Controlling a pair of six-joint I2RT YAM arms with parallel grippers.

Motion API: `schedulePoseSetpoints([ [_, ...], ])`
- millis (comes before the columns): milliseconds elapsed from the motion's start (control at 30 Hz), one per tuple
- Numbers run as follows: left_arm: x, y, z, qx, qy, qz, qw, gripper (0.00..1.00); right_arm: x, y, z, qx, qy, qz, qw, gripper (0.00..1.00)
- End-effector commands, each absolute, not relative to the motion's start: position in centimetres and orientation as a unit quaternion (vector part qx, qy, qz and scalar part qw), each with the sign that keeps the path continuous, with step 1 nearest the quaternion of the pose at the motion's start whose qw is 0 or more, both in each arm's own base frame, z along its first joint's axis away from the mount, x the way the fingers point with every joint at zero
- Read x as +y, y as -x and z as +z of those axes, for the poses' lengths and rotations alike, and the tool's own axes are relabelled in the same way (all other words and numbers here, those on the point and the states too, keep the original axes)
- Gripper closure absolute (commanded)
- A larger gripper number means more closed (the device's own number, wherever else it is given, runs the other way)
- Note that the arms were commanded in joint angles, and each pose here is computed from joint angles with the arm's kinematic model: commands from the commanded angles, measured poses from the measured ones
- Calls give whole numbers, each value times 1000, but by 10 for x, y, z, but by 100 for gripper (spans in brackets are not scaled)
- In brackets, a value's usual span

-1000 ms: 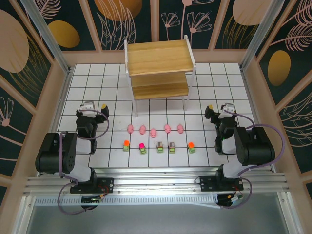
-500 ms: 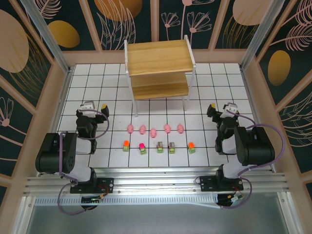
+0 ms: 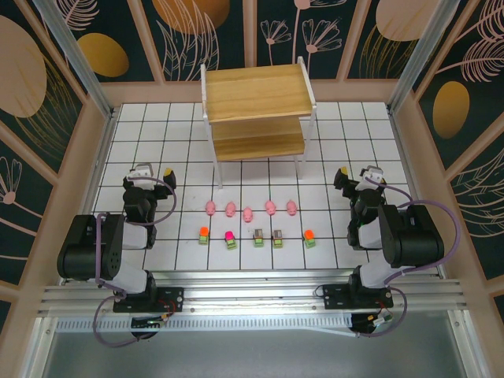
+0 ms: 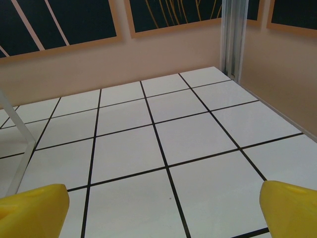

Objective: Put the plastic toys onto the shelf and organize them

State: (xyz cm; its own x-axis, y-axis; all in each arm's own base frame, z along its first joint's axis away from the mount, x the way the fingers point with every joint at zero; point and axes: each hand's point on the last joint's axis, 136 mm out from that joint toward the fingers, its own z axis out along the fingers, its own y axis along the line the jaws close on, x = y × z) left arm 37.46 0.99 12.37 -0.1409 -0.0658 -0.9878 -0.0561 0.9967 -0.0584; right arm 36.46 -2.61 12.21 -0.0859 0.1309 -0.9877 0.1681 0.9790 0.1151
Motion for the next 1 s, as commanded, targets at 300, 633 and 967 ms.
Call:
schedulePoseSetpoints([
  [300,21,-371,144,728,66,7,682,1,-24,-370,131,729,-91,-16,679,1],
  [633,35,-347,185,694,138,70,703,1,-23,-367,155,720,-103,-61,684,1],
  [967,3,-335,219,674,175,-19,718,1,-13,-362,177,731,-163,-77,658,1],
])
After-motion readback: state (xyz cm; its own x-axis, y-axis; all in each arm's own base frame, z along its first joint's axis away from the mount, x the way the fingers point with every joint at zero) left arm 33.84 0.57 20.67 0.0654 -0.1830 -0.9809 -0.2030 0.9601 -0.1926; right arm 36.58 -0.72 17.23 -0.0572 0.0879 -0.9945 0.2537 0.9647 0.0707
